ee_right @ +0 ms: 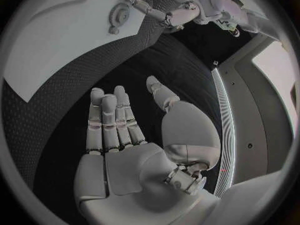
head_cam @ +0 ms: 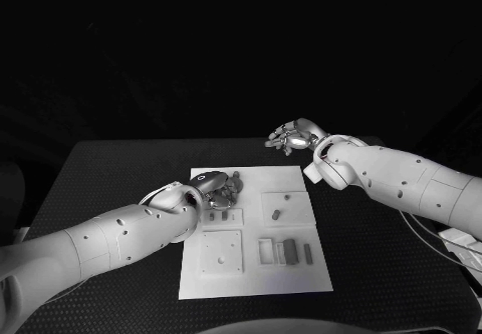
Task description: Assemble the parts on the task board
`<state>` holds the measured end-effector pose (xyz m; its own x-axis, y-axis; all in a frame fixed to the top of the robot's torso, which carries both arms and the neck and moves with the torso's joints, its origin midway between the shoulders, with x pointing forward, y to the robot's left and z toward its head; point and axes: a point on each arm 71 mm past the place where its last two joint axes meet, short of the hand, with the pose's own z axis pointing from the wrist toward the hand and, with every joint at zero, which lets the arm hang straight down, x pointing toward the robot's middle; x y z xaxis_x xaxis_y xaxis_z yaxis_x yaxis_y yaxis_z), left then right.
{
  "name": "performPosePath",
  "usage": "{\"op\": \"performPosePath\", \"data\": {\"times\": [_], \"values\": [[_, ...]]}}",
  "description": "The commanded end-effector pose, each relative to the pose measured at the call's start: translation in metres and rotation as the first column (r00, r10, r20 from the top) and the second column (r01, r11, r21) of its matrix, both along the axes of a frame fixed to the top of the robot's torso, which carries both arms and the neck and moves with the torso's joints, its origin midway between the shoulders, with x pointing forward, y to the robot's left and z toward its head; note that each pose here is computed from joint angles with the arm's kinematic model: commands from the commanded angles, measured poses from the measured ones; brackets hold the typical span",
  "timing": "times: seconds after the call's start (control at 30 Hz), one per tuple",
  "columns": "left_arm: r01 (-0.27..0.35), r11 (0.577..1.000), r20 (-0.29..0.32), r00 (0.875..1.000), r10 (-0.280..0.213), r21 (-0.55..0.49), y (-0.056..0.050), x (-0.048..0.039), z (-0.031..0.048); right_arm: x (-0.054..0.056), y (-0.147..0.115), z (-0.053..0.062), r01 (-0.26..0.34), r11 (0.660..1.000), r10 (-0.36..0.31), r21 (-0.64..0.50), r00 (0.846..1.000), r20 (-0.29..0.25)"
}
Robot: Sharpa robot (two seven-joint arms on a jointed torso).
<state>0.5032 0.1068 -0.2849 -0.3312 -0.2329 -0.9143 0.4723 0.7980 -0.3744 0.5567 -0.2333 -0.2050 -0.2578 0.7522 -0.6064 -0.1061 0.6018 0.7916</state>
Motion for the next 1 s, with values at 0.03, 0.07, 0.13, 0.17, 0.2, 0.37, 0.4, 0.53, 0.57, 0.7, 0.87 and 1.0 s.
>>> {"op": "performPosePath", "data": {"times": [0.03,0.07,0.13,0.17,0.2,0.37,0.4,0.53,0.57,0.7,0.87,1.0], "values": [[-0.002,0.999,-0.028,1.0,0.001,-0.041,-0.001,-0.0016,0.0028,0.0,0.0,0.0,-0.012,1.0,0.012,0.002,1.0,0.003],[-0.003,0.999,-0.028,1.0,0.001,-0.044,0.0,-0.0016,0.0036,-0.001,0.0,0.0,-0.012,1.0,0.012,0.002,1.0,0.003],[-0.006,0.998,-0.035,0.999,0.004,-0.055,0.0,-0.0019,0.0054,-0.001,0.0,0.0,-0.013,1.0,0.013,0.002,1.0,0.003],[-0.006,0.998,-0.036,0.999,0.004,-0.057,0.001,-0.0023,0.0063,-0.001,0.0,0.0,-0.013,1.0,0.013,0.002,1.0,0.003],[-0.006,0.998,-0.036,0.999,0.004,-0.058,0.002,-0.0025,0.007,-0.001,0.0,0.0,-0.013,1.0,0.013,0.002,1.0,0.003],[-0.009,0.998,-0.037,0.999,0.006,-0.062,0.006,-0.0033,0.0107,-0.001,-0.001,0.0,-0.01,1.0,0.01,0.001,1.0,0.003],[-0.01,0.998,-0.039,0.999,0.008,-0.06,0.008,-0.0031,0.0118,-0.001,-0.001,0.0,-0.01,1.0,0.01,0.001,1.0,0.003],[-0.012,0.999,-0.043,0.999,0.01,-0.039,0.016,-0.0014,0.0157,-0.001,-0.002,0.0,-0.01,1.0,0.01,0.001,1.0,0.002],[-0.01,1.0,-0.046,0.999,0.009,-0.028,0.018,-0.0011,0.0163,-0.001,-0.002,0.0,-0.009,1.0,0.009,0.001,1.0,0.002],[0.003,1.0,-0.042,0.999,-0.003,0.014,0.026,-0.0009,0.0178,-0.001,-0.004,0.0,-0.006,1.0,0.006,0.0,1.0,0.003],[0.009,0.999,-0.036,0.999,-0.008,0.041,0.03,-0.0009,0.0173,-0.001,-0.004,0.0,-0.007,1.0,0.007,0.0,1.0,0.003],[0.013,0.998,-0.044,0.999,-0.011,0.056,0.033,-0.0019,0.0165,-0.001,-0.004,0.0,-0.006,1.0,0.006,-0.001,1.0,0.002]]}}
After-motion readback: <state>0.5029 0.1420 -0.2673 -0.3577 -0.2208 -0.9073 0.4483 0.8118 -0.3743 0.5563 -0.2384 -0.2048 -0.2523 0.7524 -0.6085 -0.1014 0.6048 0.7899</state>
